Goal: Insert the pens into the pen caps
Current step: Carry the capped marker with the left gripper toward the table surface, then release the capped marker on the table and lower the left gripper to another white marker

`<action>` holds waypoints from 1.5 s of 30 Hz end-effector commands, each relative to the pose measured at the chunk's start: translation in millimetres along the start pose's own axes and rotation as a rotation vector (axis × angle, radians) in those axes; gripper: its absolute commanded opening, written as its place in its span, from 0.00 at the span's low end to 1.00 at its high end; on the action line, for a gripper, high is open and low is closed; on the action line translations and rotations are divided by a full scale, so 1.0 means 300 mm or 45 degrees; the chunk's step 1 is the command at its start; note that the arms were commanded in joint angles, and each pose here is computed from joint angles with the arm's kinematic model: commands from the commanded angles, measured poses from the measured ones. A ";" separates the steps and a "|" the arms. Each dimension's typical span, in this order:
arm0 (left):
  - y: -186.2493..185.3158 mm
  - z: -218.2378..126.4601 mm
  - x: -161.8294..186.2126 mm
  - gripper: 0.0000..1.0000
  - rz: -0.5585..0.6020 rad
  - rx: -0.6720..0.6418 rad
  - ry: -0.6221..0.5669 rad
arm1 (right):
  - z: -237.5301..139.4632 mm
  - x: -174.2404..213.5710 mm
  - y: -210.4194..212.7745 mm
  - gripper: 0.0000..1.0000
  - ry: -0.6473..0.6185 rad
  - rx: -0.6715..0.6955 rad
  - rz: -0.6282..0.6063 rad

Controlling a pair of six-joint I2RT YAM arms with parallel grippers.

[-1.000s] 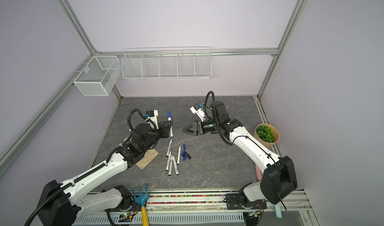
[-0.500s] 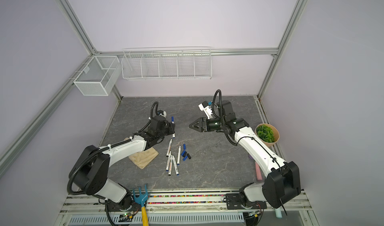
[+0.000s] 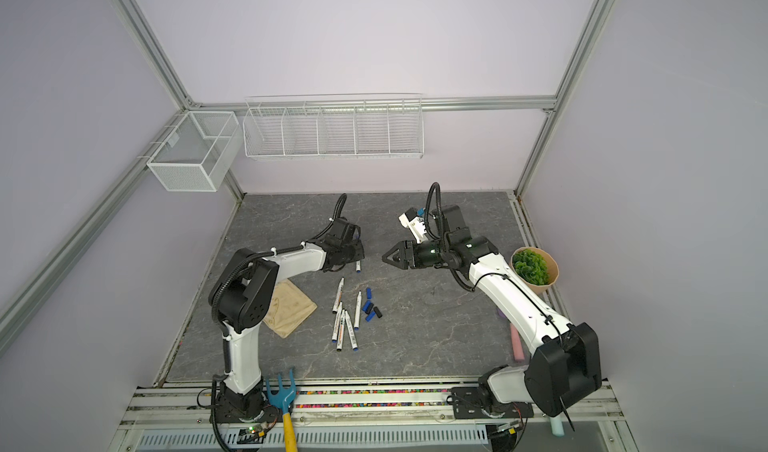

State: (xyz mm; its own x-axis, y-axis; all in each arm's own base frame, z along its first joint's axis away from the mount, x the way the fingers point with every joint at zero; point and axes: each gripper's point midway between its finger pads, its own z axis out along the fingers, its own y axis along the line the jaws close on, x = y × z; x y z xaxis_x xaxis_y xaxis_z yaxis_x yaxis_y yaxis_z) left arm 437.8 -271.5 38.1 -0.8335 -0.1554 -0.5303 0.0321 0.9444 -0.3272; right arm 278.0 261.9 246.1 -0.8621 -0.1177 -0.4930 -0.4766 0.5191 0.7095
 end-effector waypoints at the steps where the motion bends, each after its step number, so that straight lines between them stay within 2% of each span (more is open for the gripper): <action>1: 0.039 0.010 0.021 0.18 0.005 -0.088 0.063 | -0.018 0.024 -0.002 0.59 0.002 0.015 -0.028; 3: 0.048 0.014 0.031 0.26 0.007 -0.105 0.081 | -0.016 0.031 -0.005 0.59 0.009 0.014 -0.030; 6: 0.054 0.016 0.039 0.33 0.004 -0.116 0.096 | -0.018 0.034 -0.015 0.58 0.009 0.025 -0.025; 13: 0.035 -0.019 0.028 0.35 0.002 -0.082 0.087 | -0.021 0.034 -0.013 0.58 0.004 0.020 -0.034; 20: 0.022 -0.196 -0.022 0.40 0.030 -0.049 -0.031 | -0.032 0.034 -0.020 0.58 -0.008 0.054 -0.050; 29: 0.187 -0.376 0.204 0.45 0.009 -0.230 0.018 | -0.015 0.030 -0.035 0.58 0.002 0.055 -0.017; 35: 0.237 -0.377 0.299 0.48 -0.042 -0.229 0.056 | -0.011 0.023 -0.022 0.57 0.006 0.039 -0.021; 45: 0.214 -0.310 0.347 0.48 0.031 -0.219 0.121 | -0.009 0.030 -0.023 0.57 0.016 0.044 -0.017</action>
State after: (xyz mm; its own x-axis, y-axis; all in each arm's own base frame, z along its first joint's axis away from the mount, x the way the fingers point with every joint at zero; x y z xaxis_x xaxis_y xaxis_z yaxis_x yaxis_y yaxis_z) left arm 297.6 -193.6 37.2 -0.8812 -0.1223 -0.4566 -0.0449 0.9832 -0.1767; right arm 274.9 254.7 241.6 -0.8527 -0.1254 -0.5072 -0.4865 0.5445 0.6833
